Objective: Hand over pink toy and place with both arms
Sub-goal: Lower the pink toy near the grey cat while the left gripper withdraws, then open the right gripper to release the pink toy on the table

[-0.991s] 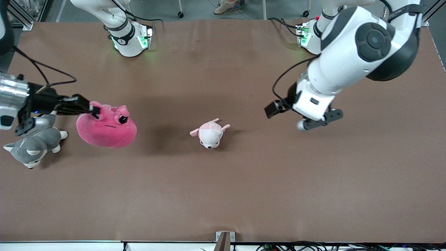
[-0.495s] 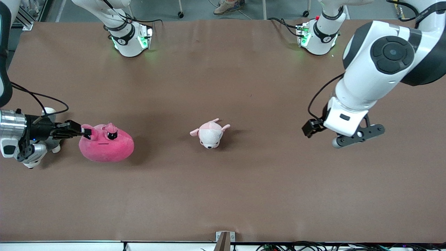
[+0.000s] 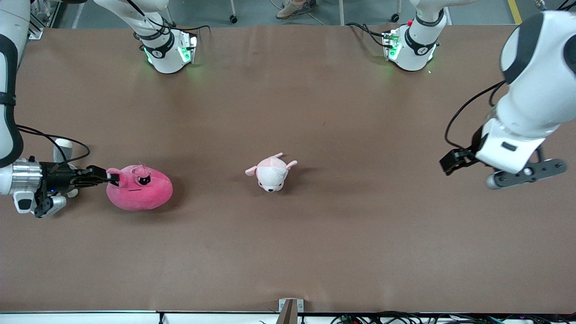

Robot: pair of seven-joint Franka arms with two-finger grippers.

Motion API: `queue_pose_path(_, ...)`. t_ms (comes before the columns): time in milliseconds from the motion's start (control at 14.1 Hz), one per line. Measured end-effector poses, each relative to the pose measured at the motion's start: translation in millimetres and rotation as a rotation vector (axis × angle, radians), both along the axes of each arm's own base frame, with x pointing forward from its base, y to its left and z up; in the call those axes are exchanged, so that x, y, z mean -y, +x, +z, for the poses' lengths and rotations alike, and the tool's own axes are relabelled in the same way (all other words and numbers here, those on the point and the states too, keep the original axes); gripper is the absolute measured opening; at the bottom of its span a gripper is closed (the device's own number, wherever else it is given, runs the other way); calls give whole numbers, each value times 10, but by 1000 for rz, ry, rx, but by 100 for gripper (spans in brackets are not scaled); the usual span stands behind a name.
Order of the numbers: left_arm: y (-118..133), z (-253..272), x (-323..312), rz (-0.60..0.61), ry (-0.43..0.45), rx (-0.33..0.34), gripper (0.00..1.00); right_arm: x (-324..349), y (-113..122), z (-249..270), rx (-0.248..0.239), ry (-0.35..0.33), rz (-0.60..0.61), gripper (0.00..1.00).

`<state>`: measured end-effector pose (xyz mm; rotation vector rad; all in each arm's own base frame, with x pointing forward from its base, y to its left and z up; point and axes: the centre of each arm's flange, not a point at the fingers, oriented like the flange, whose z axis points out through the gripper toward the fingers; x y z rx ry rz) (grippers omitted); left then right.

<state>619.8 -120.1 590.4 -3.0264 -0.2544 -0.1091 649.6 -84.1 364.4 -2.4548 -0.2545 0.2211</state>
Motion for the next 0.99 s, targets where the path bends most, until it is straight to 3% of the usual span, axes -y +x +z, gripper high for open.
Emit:
queue_pose_path(142, -117, 160, -226, -68, 0, -39, 100, 9, -29, -141, -33, 26, 17, 9)
queue_pose_path(354, -186, 322, -526, -129, -66, -46, 100, 53, -43, -364, -58, 52, 29, 9)
queue_pose_path(991, -828, 491, -623, -114, -113, -74, 100, -15, -33, -567, -88, 65, 40, 9)
